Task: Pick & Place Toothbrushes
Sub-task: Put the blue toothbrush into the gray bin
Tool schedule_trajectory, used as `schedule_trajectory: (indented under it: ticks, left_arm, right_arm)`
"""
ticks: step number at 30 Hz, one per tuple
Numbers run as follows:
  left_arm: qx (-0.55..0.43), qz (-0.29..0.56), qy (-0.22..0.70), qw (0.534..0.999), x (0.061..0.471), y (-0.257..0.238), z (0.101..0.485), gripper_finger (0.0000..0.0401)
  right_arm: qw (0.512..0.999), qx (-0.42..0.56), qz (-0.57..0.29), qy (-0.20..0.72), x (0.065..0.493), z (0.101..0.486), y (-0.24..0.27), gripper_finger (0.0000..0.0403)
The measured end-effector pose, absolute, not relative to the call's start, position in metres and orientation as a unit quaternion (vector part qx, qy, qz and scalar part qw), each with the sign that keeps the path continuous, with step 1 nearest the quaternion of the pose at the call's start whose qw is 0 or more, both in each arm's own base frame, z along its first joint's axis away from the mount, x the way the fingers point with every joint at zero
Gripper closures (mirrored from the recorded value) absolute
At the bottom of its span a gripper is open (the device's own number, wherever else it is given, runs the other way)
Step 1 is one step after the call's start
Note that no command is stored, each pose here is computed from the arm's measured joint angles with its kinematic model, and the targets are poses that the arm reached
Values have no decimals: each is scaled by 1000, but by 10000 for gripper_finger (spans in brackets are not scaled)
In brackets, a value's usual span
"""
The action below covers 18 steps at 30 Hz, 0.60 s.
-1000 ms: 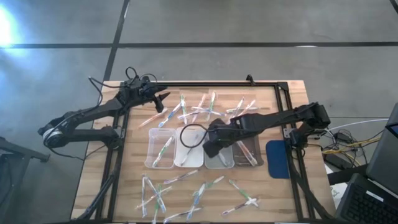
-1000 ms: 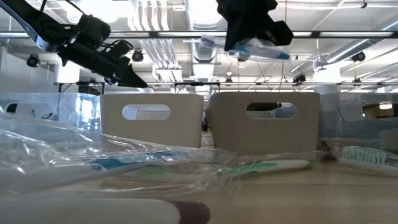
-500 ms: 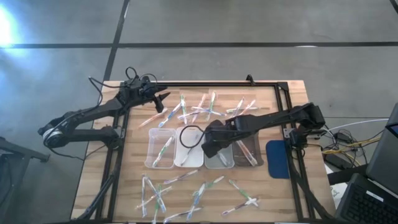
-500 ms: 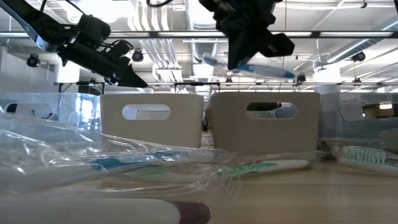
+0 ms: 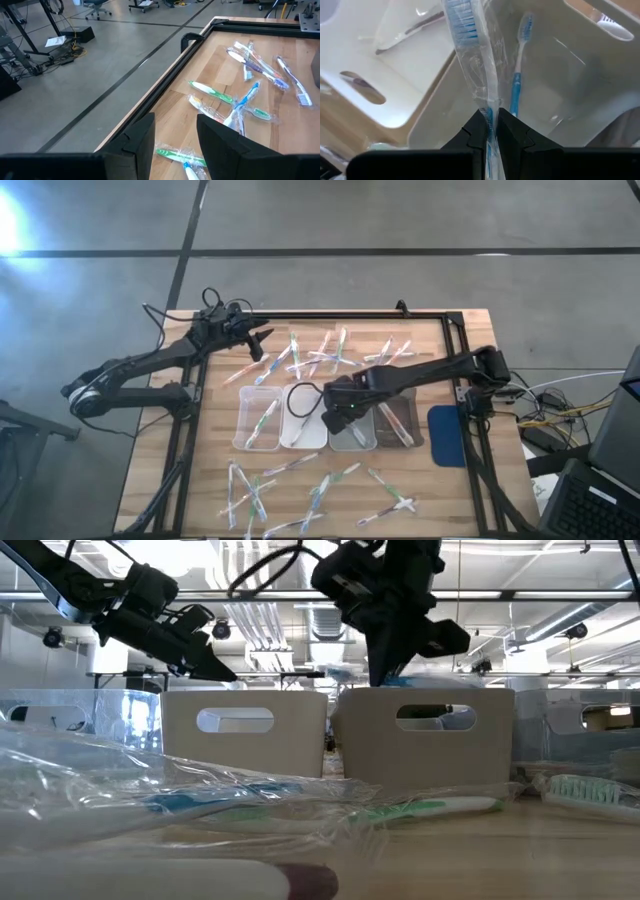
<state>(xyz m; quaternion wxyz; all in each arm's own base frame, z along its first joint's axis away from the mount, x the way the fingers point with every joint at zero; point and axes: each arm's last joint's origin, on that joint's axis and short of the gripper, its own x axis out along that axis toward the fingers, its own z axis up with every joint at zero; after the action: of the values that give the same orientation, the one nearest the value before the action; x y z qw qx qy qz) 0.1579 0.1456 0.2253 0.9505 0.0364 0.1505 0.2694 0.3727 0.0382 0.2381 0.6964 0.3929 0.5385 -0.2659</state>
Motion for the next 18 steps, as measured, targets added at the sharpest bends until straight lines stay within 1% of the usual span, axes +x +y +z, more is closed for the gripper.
schedule_trajectory:
  ticks: [11, 18]
  left_arm:
    - [36, 269, 152, 950, 158, 145, 225, 249]
    - [36, 269, 152, 950, 158, 145, 225, 249]
  right_arm:
    - [685, 401, -276, 542, 373, 232, 26, 380]
    - [671, 405, -282, 554, 368, 218, 25, 380]
